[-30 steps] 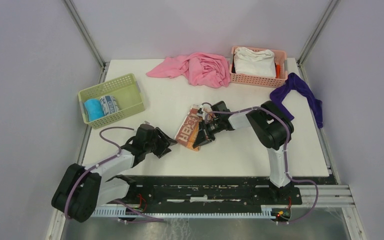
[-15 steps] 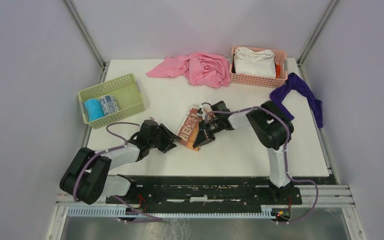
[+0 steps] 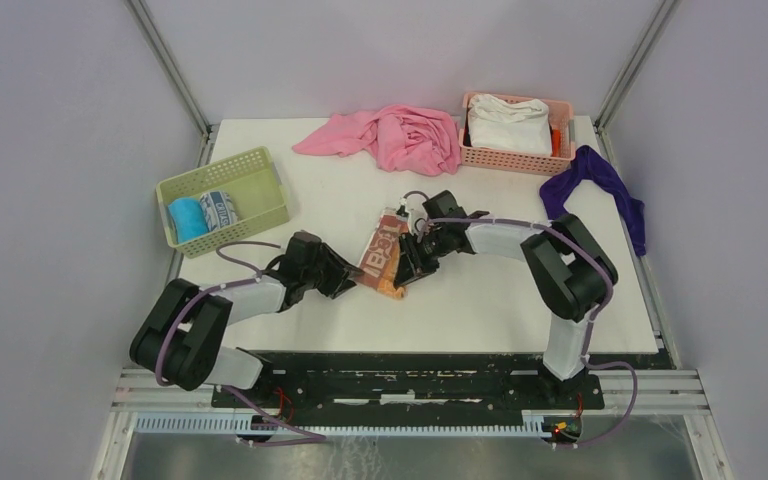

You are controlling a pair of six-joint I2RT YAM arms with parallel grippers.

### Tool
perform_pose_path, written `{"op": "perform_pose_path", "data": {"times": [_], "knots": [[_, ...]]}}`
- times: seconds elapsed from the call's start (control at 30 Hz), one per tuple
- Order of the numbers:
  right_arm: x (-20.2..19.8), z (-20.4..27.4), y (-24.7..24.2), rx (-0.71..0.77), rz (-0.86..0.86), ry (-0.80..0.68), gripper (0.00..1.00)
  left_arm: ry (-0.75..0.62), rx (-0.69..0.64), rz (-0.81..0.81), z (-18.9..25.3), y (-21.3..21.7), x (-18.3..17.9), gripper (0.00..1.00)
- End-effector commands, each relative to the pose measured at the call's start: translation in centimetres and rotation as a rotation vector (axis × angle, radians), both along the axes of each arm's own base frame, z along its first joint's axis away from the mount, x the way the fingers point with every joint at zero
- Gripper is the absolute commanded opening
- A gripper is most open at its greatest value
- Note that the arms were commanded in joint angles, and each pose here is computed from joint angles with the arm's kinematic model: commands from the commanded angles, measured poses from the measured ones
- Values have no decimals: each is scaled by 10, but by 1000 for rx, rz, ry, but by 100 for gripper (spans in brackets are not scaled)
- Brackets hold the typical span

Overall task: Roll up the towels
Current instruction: Roll the towel at the center of the board.

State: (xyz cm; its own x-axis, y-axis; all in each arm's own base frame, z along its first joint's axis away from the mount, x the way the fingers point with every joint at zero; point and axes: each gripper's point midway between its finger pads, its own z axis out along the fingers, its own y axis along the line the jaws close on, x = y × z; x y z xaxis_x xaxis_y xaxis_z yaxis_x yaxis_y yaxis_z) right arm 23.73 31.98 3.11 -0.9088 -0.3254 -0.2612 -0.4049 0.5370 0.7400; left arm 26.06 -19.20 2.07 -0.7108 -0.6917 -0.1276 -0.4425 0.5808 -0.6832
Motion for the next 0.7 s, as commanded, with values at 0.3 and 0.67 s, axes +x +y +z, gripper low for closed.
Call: {"op": "perform_pose_path", "data": {"times": [0.3, 0.67], "knots": [[0, 64, 22, -226, 222, -695, 45, 202, 166, 60, -52, 32, -34, 47], [8, 31, 27, -409, 269, -828, 46, 197, 168, 56, -49, 32, -34, 47]]}}
